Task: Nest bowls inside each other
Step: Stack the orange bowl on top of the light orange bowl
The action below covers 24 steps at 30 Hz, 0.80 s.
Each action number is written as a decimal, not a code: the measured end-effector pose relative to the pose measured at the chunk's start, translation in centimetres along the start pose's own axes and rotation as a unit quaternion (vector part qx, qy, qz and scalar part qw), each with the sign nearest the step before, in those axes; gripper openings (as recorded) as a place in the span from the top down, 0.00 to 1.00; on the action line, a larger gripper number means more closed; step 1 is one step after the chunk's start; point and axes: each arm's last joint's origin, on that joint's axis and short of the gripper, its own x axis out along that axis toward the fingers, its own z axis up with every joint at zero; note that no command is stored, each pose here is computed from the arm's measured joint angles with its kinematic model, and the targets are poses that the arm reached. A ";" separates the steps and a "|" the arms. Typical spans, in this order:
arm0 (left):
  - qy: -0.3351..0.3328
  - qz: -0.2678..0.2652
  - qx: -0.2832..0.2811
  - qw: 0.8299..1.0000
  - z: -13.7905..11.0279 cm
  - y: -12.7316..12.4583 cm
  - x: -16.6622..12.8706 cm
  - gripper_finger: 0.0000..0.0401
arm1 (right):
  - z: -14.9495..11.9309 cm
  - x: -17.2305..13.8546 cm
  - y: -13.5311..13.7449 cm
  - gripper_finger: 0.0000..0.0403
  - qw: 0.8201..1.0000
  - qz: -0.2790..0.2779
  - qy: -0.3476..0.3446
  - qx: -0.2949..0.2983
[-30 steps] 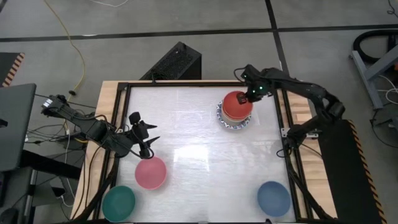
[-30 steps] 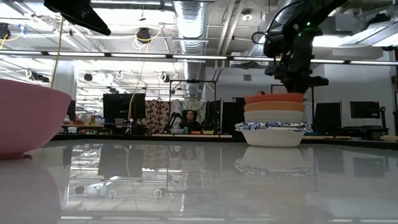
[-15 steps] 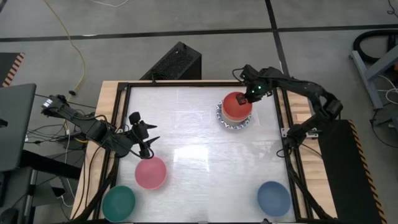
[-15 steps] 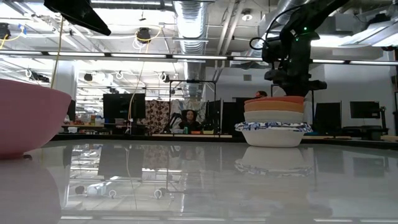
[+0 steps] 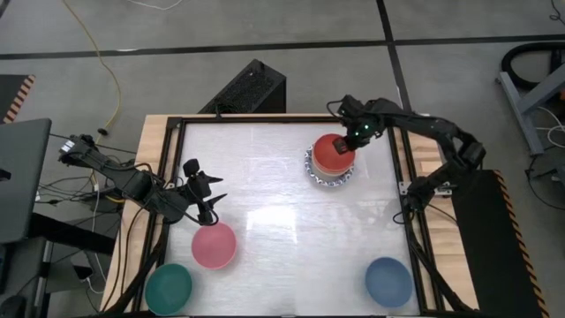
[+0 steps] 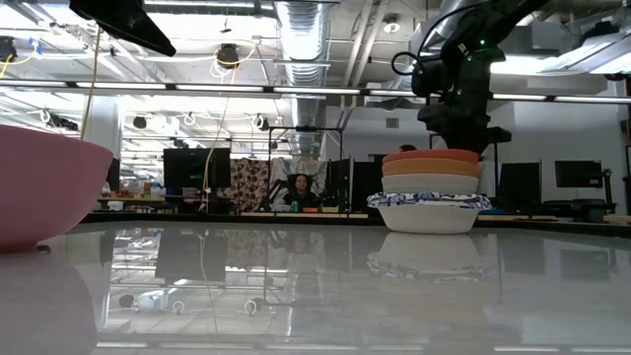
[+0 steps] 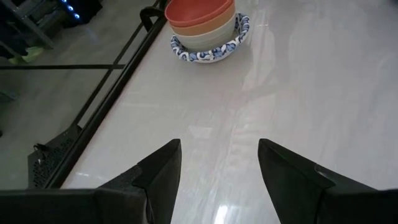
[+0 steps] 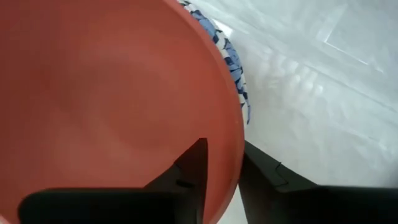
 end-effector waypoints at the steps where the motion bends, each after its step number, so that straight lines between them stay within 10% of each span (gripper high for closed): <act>1: 0.000 0.000 0.000 1.000 0.0 0.0 0.0 0.49 | 0.0 0.0 0.0 0.72 1.000 0.000 0.000 -0.001; 24: 0.004 0.004 0.001 1.000 -0.1 0.0 0.0 0.49 | -2.4 -5.4 0.0 0.69 0.992 -0.021 -0.126 -0.014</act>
